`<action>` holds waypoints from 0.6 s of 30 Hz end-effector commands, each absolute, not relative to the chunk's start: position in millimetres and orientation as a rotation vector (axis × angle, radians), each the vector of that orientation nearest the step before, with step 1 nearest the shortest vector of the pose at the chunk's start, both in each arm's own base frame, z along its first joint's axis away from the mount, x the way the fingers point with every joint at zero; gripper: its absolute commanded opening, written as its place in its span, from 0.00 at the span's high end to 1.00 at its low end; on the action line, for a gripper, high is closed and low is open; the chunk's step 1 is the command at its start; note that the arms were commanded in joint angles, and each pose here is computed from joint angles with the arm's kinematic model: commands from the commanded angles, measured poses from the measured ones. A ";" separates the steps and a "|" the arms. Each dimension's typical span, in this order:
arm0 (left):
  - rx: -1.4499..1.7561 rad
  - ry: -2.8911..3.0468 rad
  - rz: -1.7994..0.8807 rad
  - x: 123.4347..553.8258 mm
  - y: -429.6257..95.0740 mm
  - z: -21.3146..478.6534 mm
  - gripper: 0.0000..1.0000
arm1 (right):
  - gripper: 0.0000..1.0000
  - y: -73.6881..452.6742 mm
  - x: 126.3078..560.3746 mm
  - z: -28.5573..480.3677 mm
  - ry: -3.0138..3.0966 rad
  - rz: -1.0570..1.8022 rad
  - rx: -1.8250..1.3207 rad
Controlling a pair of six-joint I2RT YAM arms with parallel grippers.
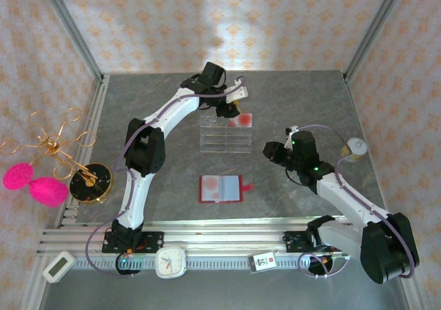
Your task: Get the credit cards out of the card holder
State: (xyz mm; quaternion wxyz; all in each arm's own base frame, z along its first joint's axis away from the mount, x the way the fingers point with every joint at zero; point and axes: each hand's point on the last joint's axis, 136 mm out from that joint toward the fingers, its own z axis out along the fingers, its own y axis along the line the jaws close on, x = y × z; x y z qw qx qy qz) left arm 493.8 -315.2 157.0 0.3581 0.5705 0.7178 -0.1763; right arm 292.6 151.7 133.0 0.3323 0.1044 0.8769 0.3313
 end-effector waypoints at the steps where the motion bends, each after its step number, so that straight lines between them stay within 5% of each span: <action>1: 1.310 1.787 -0.442 506.5 -315.7 214.3 0.57 | 0.61 155.4 297.3 153.4 2.237 0.895 0.223; 10: 0.918 1.590 -0.709 458.6 -313.7 349.3 0.49 | 0.52 210.2 280.9 148.1 2.308 0.855 -0.040; 18: 0.379 1.544 -0.995 377.2 -261.9 346.6 0.43 | 0.51 281.8 246.4 108.9 2.396 0.705 -0.347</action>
